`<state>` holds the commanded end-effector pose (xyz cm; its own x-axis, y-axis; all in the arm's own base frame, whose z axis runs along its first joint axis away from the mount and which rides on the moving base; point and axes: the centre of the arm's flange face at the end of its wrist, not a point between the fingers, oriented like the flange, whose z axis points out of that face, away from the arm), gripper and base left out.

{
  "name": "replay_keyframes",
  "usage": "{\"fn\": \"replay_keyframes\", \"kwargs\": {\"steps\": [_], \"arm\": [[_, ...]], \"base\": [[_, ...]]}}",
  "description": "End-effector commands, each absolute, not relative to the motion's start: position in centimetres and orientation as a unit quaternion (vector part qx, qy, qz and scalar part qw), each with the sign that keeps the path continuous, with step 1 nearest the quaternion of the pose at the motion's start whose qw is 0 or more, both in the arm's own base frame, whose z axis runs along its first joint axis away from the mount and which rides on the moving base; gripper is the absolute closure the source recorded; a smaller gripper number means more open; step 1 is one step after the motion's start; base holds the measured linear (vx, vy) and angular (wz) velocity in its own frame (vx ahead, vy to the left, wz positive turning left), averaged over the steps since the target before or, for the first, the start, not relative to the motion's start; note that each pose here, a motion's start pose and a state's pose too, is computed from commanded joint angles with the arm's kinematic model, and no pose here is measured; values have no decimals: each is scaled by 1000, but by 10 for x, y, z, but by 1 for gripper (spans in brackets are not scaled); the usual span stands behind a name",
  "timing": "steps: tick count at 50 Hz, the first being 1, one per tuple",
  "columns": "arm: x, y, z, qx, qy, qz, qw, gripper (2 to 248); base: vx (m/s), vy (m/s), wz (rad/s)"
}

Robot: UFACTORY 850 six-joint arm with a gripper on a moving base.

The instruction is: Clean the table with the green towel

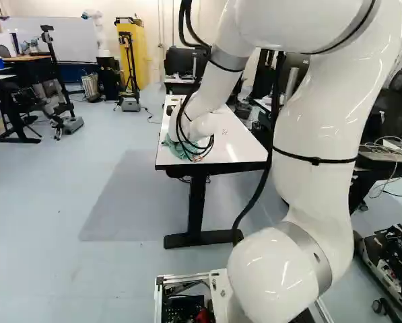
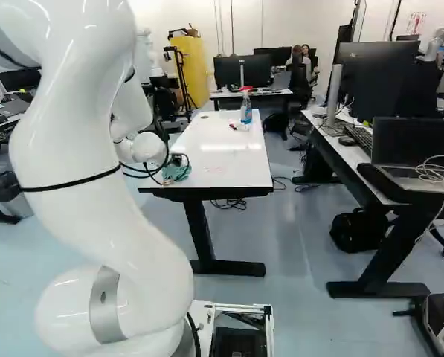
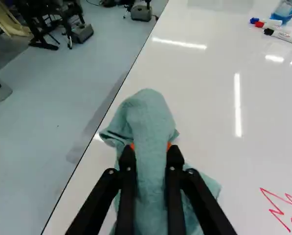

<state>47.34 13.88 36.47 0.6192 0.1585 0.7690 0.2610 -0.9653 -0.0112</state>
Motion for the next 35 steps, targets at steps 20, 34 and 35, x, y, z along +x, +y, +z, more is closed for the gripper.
{"fn": "replay_keyframes", "kwargs": {"steps": [20, 34, 35], "arm": [[473, 139, 365, -898, -117, -421, 61, 203], [470, 138, 378, -892, -116, -431, 63, 203], [470, 138, 379, -892, -116, -432, 63, 203]], "base": [[0, 0, 0], [0, 0, 0], [0, 0, 0]]}}
